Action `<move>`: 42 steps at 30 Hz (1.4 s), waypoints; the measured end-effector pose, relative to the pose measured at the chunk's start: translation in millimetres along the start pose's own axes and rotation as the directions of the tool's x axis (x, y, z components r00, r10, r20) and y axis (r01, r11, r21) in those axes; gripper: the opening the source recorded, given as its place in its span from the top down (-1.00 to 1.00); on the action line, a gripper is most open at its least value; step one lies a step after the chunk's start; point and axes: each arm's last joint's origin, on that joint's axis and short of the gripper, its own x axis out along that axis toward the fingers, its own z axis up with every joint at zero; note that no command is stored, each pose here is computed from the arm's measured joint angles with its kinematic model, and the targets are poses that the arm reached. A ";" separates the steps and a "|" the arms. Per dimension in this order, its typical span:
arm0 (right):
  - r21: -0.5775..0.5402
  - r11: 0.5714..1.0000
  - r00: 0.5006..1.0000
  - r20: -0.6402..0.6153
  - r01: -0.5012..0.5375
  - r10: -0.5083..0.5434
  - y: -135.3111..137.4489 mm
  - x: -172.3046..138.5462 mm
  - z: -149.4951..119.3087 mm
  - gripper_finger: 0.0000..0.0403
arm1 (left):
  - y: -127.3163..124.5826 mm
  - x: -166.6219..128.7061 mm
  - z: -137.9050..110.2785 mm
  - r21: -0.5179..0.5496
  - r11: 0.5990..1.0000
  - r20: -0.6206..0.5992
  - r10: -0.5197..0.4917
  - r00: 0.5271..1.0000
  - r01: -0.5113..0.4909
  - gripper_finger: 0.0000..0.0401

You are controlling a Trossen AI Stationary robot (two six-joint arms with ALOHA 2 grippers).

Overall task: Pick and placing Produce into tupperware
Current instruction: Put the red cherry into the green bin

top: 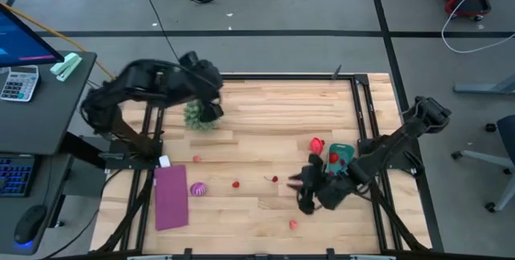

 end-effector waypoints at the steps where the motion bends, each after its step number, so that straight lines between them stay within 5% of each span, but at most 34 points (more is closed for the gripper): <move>1: 0.005 0.999 0.999 -0.008 0.032 -0.032 -7.7 5.1 -2.7 0.42 | 3.2 -4.2 -0.8 -0.011 1.000 0.013 -0.001 1.000 0.001 0.59; 4: 0.068 0.997 0.999 -0.023 0.045 -0.043 -27.7 21.4 -7.8 0.42 | 11.2 -14.5 -3.8 -0.034 0.999 0.038 -0.003 0.999 0.005 0.59; 8: 0.117 0.990 0.997 0.000 -0.077 0.078 -39.3 42.7 -11.2 0.42 | 15.6 -20.0 -6.3 -0.041 0.999 0.045 -0.004 0.999 0.006 0.58; 15: 0.012 0.989 0.984 -0.102 -0.145 0.146 -28.3 77.1 -28.5 0.42 | 15.9 -20.4 -6.7 -0.040 0.999 0.044 -0.004 0.999 0.006 0.61; 20: -0.186 0.970 0.981 -0.143 -0.156 0.131 -19.0 96.8 -35.0 0.41 | 15.8 -20.2 -7.3 -0.034 0.999 0.038 -0.004 0.999 0.005 0.59; 24: -0.186 0.974 0.987 -0.114 -0.134 0.114 -21.1 105.0 -21.3 0.37 | 15.8 -20.0 -8.5 -0.027 1.000 0.027 -0.003 1.000 0.004 0.61; 29: -0.086 0.986 0.974 -0.187 -0.145 0.127 -27.5 108.8 -11.6 0.25 | 16.0 -19.9 -10.9 -0.011 1.000 0.005 -0.001 1.000 0.001 0.64; 42: -0.140 0.989 0.964 -0.266 -0.038 -0.001 -35.3 119.4 -32.4 -0.25 | 16.2 -20.0 -11.8 -0.006 1.000 -0.002 0.000 1.000 0.000 0.64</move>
